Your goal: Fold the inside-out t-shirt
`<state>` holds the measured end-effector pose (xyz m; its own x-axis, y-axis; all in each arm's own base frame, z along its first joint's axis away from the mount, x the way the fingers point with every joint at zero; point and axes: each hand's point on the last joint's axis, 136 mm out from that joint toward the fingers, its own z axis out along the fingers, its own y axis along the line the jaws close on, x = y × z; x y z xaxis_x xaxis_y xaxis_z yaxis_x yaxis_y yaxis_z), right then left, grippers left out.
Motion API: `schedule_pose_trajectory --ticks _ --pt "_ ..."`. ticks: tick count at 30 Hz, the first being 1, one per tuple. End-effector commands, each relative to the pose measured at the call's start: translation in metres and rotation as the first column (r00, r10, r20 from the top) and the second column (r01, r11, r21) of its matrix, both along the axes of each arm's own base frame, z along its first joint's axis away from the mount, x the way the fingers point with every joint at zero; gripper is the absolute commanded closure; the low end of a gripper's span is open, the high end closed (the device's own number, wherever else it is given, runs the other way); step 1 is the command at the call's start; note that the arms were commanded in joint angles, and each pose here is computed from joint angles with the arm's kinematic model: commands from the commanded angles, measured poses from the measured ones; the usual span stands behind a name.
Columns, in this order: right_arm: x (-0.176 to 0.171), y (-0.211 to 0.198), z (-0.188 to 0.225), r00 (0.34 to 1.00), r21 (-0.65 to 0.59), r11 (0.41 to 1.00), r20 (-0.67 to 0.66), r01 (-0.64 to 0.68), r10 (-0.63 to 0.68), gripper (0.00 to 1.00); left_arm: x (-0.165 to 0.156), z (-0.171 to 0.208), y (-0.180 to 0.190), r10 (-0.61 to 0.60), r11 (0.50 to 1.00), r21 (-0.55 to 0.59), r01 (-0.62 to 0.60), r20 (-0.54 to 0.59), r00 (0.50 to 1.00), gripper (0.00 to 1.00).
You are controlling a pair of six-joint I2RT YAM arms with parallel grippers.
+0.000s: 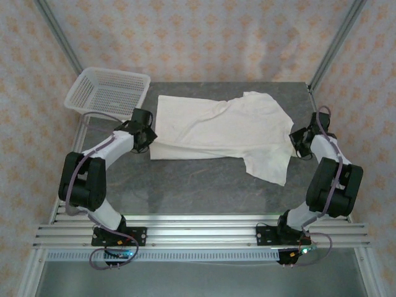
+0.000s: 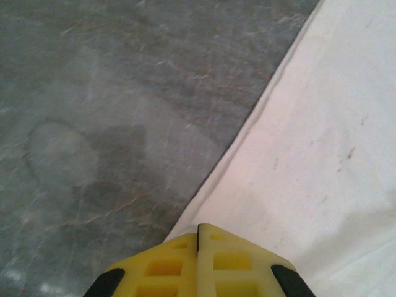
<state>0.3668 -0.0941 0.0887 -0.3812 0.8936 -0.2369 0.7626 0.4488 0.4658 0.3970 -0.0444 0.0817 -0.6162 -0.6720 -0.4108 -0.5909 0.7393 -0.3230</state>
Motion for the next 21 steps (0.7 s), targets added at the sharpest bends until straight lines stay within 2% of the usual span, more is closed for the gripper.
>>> schedule_pose_trajectory --ticks 1,5,12,18,21 --pt "0.023 -0.006 0.024 0.997 -0.021 1.0 0.076 -0.007 0.009 1.0 0.028 0.029 -0.004 -0.039 0.999 0.0 0.04 0.11 0.993 1.0" --pt "0.033 -0.009 0.022 0.997 -0.018 1.0 0.071 0.004 -0.003 1.0 0.04 0.038 -0.007 -0.063 0.998 0.003 0.063 0.145 0.988 1.0" --pt "0.047 -0.013 0.003 0.999 0.003 1.0 0.044 0.012 -0.012 1.0 0.065 0.031 -0.019 -0.13 0.991 0.005 0.131 0.159 0.979 1.0" --pt "0.062 -0.02 -0.009 0.999 -0.006 1.0 0.036 0.012 -0.011 1.0 0.071 0.004 -0.012 -0.105 0.994 0.036 0.102 0.086 0.991 1.0" --pt "0.071 -0.02 -0.014 1.0 0.006 1.0 0.031 0.003 -0.004 0.99 0.067 -0.011 0.0 -0.041 0.997 0.06 0.039 0.028 0.999 1.0"
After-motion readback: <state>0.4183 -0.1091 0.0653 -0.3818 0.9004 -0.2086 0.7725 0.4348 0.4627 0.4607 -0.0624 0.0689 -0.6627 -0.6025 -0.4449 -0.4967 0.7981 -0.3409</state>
